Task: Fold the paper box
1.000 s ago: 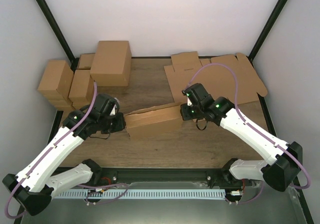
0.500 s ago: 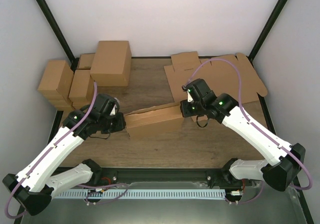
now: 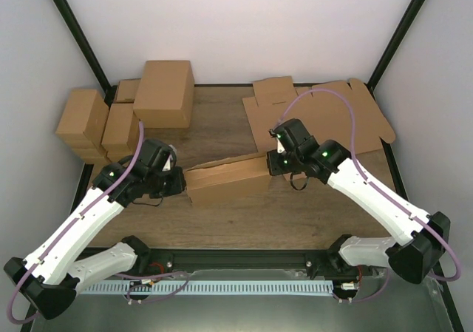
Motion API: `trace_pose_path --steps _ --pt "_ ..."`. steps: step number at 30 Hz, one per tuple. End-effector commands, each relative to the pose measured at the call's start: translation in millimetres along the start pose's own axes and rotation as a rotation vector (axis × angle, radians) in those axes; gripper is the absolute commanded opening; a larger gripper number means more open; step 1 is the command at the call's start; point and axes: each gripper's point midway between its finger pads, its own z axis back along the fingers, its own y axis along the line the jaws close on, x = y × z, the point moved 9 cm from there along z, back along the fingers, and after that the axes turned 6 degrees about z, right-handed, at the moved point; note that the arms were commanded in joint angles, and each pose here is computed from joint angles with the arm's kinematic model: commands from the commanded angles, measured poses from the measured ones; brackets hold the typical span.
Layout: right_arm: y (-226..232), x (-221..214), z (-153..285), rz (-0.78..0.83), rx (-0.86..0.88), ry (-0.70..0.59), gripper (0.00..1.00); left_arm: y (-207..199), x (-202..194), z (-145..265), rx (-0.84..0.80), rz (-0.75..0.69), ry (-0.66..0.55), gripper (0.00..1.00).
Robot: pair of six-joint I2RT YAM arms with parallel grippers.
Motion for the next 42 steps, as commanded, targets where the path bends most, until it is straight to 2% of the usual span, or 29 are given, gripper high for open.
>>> trace_pose_path --steps 1,21,30,36,42 --pt "-4.0 -18.0 -3.1 -0.009 -0.022 0.058 0.01 4.2 -3.7 -4.1 0.027 0.0 0.033 0.04" --pt "-14.2 -54.4 -31.3 0.004 -0.086 0.166 0.01 11.0 -10.7 -16.3 0.03 0.009 0.062 0.04" --pt "-16.7 -69.2 -39.6 0.013 -0.106 0.204 0.01 3.0 -3.7 -5.6 0.003 0.0 0.024 0.05" --pt "-13.3 -60.1 -34.7 0.025 -0.083 0.156 0.01 -14.6 8.4 26.7 -0.06 -0.05 -0.037 0.41" --pt "-7.6 -46.7 -31.8 0.036 -0.041 0.07 0.01 -26.9 16.8 50.6 -0.094 -0.09 -0.078 0.55"
